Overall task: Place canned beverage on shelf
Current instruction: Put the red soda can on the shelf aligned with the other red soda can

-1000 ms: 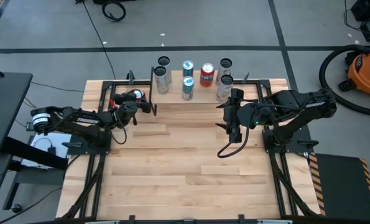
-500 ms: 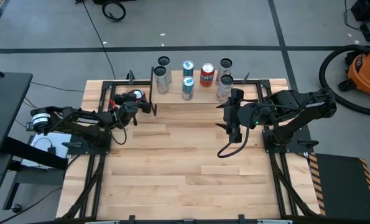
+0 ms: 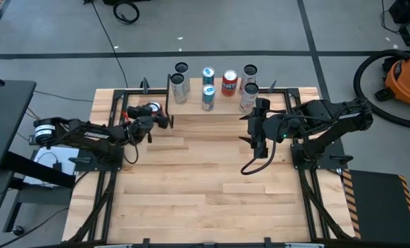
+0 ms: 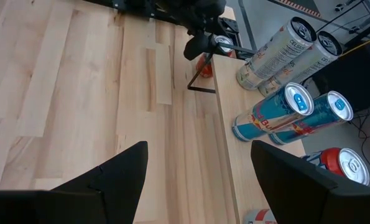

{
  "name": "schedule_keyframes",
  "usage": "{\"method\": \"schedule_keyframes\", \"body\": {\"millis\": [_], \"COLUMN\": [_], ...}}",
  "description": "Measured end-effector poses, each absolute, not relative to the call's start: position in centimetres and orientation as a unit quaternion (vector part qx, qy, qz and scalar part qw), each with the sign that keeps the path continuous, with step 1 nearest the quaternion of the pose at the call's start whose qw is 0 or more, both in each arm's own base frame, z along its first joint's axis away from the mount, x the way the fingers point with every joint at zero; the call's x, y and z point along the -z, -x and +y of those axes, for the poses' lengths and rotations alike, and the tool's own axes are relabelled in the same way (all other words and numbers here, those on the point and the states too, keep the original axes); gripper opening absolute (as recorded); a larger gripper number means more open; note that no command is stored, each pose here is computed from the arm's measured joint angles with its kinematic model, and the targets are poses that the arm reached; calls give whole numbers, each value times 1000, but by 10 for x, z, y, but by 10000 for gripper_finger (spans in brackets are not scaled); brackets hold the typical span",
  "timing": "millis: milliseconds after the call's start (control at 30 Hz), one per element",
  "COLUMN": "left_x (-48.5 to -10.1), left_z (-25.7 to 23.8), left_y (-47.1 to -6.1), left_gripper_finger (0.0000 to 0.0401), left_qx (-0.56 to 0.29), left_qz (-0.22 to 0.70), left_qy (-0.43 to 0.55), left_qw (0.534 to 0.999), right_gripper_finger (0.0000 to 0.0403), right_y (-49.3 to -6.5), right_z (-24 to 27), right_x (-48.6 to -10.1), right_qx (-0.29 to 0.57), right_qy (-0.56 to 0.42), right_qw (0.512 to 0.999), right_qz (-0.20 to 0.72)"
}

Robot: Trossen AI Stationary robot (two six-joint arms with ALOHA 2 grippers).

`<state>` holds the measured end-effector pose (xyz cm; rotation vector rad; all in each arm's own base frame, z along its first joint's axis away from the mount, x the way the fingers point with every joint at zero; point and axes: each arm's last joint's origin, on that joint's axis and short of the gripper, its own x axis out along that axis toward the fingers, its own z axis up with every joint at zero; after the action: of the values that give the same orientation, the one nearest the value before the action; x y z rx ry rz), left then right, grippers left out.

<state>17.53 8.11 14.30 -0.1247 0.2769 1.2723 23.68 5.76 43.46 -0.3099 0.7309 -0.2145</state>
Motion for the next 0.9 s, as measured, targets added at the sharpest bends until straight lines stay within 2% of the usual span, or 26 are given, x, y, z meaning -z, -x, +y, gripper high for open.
{"method": "schedule_keyframes", "body": {"millis": [900], "left_x": [-160], "left_z": [37], "left_y": [-173], "left_gripper_finger": [248], "left_qx": [-544], "left_qz": [83], "left_qy": [77], "left_qw": [831], "right_gripper_finger": [295], "right_y": [-237], "right_z": [58], "right_x": [-434], "right_qx": [91], "right_qy": [147], "right_qw": [918], "right_qz": [358]}}
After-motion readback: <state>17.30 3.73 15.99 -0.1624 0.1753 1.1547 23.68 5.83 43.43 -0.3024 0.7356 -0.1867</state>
